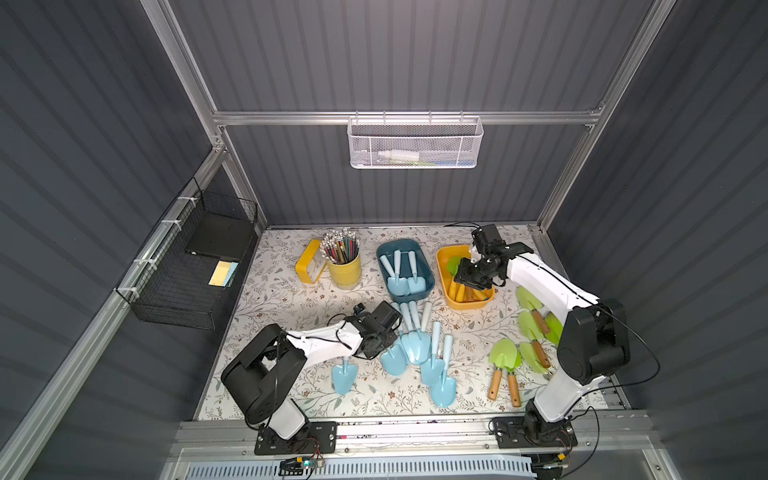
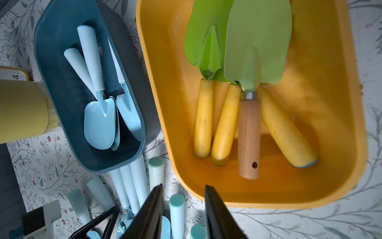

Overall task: Sort the small shovels by color and place them into the storage box
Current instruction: Pick up the shovel from the center of the board, then place the shovel in the storage box.

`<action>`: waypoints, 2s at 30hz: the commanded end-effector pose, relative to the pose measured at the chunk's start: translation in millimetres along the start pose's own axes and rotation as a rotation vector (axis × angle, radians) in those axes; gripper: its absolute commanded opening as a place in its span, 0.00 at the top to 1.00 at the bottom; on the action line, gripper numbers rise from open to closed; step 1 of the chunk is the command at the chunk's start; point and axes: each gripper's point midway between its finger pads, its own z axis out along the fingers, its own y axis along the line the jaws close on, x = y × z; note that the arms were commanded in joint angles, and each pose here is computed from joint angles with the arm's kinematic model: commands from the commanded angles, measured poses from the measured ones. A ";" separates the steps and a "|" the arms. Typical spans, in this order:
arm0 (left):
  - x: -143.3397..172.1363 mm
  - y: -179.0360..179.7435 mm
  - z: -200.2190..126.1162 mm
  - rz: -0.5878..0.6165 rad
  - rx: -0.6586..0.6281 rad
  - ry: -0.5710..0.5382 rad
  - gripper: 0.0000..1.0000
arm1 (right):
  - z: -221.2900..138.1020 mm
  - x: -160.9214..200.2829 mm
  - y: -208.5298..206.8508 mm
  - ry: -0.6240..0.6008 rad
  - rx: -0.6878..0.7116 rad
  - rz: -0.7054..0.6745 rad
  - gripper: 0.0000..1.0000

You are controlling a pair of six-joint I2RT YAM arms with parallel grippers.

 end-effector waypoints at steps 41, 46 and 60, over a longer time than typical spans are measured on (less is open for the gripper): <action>-266.1 -195.3 -20.7 0.282 -0.063 -0.613 1.00 | -3.2 -8.1 -16.3 -0.032 0.080 0.033 0.62; -259.0 -188.5 3.1 0.300 -0.078 -0.573 1.00 | -4.0 -7.7 -17.0 -0.032 0.084 0.044 0.62; -226.7 -166.1 48.9 0.393 -0.117 -0.446 0.87 | 3.7 18.4 -44.8 0.018 0.168 0.081 0.62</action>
